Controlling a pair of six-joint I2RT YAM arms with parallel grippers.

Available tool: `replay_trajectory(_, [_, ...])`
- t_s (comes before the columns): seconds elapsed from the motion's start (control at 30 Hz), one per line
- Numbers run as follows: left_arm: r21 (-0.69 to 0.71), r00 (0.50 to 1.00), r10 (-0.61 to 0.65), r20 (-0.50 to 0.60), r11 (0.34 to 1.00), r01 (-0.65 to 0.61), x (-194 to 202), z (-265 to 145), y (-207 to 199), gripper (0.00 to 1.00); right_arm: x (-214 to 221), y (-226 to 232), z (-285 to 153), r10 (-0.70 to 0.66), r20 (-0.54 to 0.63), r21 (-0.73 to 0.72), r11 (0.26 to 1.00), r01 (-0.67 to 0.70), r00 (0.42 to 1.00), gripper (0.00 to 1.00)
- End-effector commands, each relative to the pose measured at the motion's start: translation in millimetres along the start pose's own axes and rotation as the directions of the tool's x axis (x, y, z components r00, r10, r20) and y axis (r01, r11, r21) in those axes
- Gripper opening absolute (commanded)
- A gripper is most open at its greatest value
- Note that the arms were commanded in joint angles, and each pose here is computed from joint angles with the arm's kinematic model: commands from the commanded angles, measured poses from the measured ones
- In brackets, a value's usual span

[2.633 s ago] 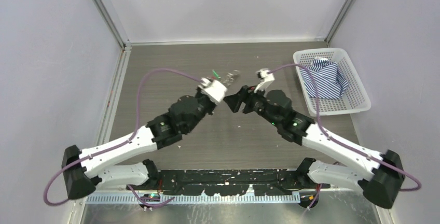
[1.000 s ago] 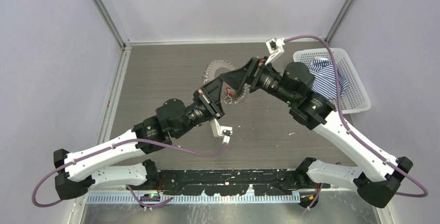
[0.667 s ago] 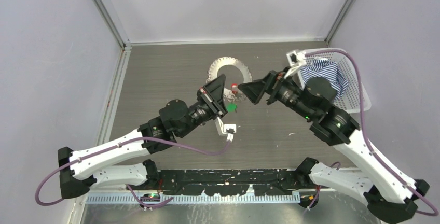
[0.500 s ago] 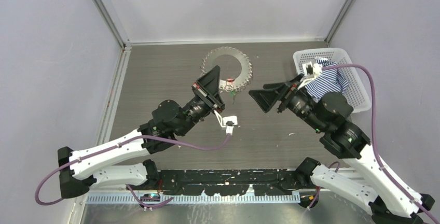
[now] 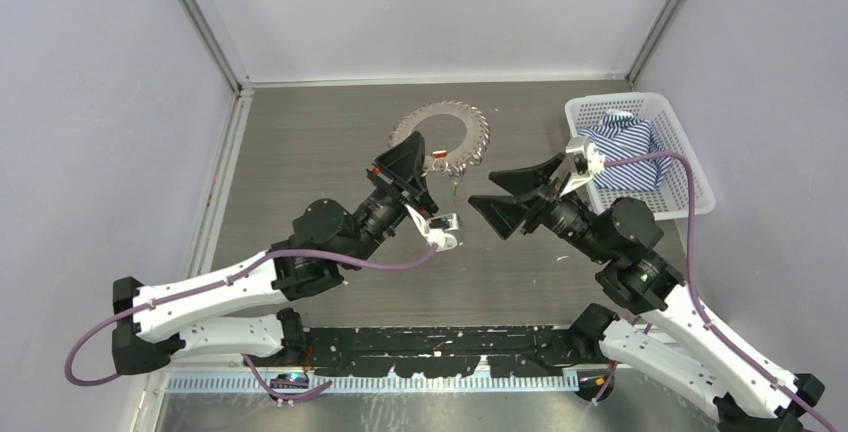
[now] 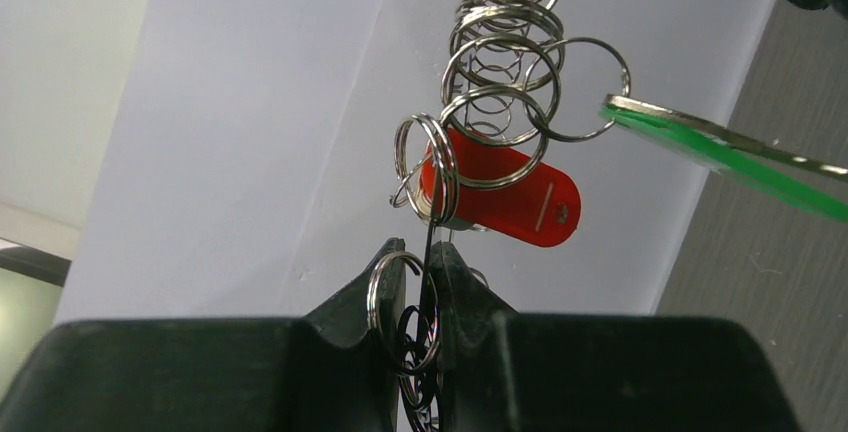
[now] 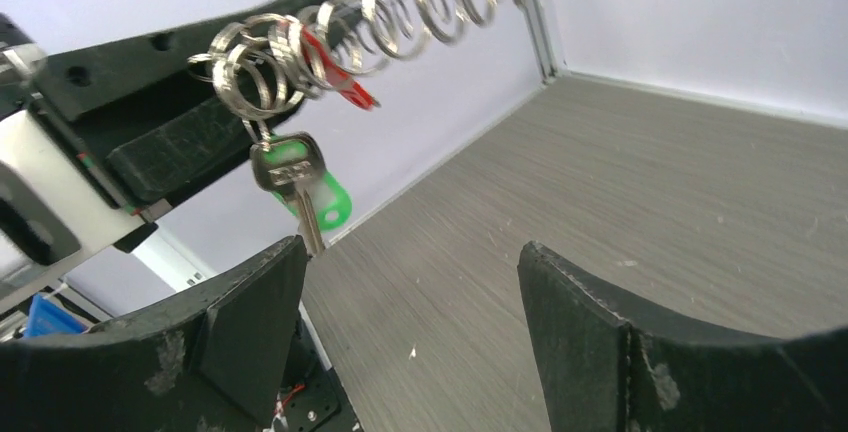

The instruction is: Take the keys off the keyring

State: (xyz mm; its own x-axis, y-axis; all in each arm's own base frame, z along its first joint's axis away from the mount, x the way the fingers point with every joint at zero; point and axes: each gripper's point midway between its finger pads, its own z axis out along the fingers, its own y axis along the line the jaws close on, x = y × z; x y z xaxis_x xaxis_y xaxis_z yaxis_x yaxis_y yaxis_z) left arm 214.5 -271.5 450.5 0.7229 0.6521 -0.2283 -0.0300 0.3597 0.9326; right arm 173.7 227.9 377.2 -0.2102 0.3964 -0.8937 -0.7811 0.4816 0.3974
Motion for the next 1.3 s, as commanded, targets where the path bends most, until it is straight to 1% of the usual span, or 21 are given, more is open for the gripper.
replay_trajectory(0.0, [-0.062,0.981,-0.195,0.002,0.979,0.195,-1.5,-3.1,33.6,0.00,-39.0,32.5,-0.8,-0.078,0.169,-0.153,0.983,0.104,0.983,0.81])
replay_trajectory(0.13, [-0.055,0.972,-0.236,-0.002,0.970,0.235,-2.6,-1.1,34.3,0.00,-42.6,37.5,-4.5,-0.092,0.197,-0.176,0.976,0.128,0.976,0.80])
replay_trajectory(0.33, [-0.033,0.970,-0.245,-0.012,0.969,0.244,-5.0,4.6,30.3,0.00,-49.1,45.0,-4.6,-0.096,0.232,-0.207,0.967,0.145,0.968,0.76])
replay_trajectory(0.5, [-0.031,0.968,-0.252,-0.013,0.967,0.251,-6.1,6.3,32.1,0.00,-45.4,45.1,6.4,-0.121,0.236,-0.200,0.965,0.170,0.964,0.72])
replay_trajectory(0.67, [-0.024,0.967,-0.255,-0.016,0.967,0.255,-6.9,8.3,31.8,0.00,-34.5,45.3,18.3,-0.156,0.224,-0.185,0.962,0.200,0.962,0.70])
replay_trajectory(0.9, [-0.018,0.968,-0.252,-0.017,0.968,0.252,-8.1,10.2,31.6,0.00,-28.1,35.4,33.4,-0.217,0.236,-0.098,0.964,0.246,0.947,0.70])
replay_trajectory(1.03, [-0.014,0.968,-0.250,-0.019,0.968,0.250,-8.4,11.2,31.3,0.00,-26.4,34.7,38.9,-0.240,0.247,-0.079,0.961,0.266,0.939,0.70])
replay_trajectory(1.07, [-0.012,0.968,-0.249,-0.021,0.968,0.249,-8.3,11.7,30.7,0.00,-29.3,29.2,40.1,-0.244,0.257,-0.042,0.964,0.263,0.935,0.69])
replay_trajectory(1.27, [-0.005,0.969,-0.247,-0.024,0.969,0.247,-9.2,13.9,26.8,0.00,-32.7,27.1,46.5,-0.268,0.268,-0.006,0.960,0.280,0.925,0.69])
